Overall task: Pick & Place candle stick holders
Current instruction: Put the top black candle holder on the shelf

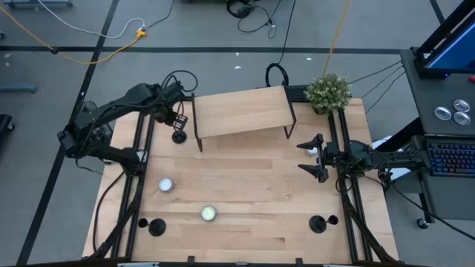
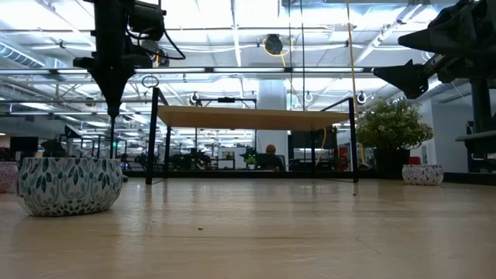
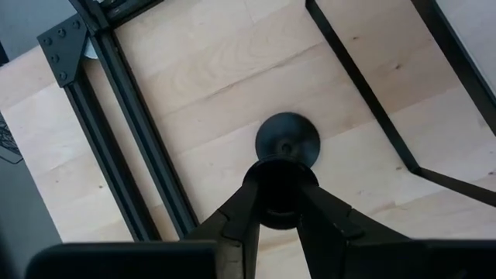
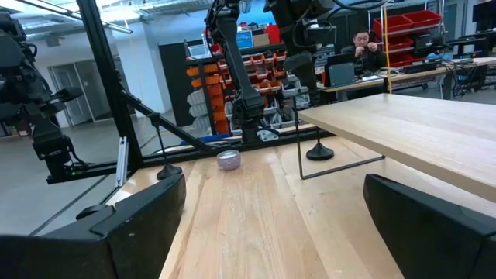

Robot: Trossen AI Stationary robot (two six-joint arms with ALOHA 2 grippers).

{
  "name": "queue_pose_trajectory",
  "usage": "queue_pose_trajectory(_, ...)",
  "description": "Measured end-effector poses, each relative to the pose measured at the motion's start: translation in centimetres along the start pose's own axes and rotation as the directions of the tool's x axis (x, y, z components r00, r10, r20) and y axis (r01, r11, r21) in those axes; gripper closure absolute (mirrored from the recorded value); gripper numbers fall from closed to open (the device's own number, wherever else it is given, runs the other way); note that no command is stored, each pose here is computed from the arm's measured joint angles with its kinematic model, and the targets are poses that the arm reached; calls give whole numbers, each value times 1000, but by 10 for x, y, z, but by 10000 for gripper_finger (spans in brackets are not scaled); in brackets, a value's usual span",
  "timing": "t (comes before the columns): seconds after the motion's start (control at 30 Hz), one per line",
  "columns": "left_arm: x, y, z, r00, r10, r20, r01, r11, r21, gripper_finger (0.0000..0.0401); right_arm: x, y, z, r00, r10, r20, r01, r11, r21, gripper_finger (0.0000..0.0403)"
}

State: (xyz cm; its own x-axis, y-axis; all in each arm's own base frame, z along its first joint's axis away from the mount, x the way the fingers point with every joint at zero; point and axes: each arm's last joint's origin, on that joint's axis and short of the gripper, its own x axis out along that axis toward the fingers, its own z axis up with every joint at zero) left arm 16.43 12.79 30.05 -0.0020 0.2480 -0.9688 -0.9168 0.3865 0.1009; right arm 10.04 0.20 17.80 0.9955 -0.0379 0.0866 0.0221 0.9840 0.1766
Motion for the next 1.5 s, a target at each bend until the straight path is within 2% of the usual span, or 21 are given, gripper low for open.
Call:
queue_pose_trajectory(0.37, -2, 0, 0, 1000, -7, 14, 7, 1000, -10, 315, 0, 0, 0, 1000, 0, 0, 0, 1000, 0, 14)
queue_pose_trajectory(0.6, -20, 2, 3, 996, -65, 67, 66, 998, -12, 315, 0, 0, 0, 1000, 0, 0, 0, 1000, 0, 14)
queue_pose_trajectory(0.8, -20, 4, 4, 997, -24, 79, 25, 1000, -4, 315, 0, 0, 0, 1000, 0, 0, 0, 1000, 0, 14)
queue_pose_trajectory(1.03, -10, 8, 3, 999, -8, 36, 8, 1000, -21, 313, 0, 0, 0, 1000, -1, 0, 1, 1000, 0, 14)
queue_pose_trajectory(1.37, -2, 11, 4, 1000, -14, 5, 14, 999, -46, 248, 0, 0, 0, 1000, 0, 0, 0, 1000, 0, 14)
queue_pose_trajectory(1.5, 6, 8, 7, 1000, -2, -21, 2, 999, -33, 234, 0, 0, 0, 1000, 0, 0, 0, 1000, 0, 14)
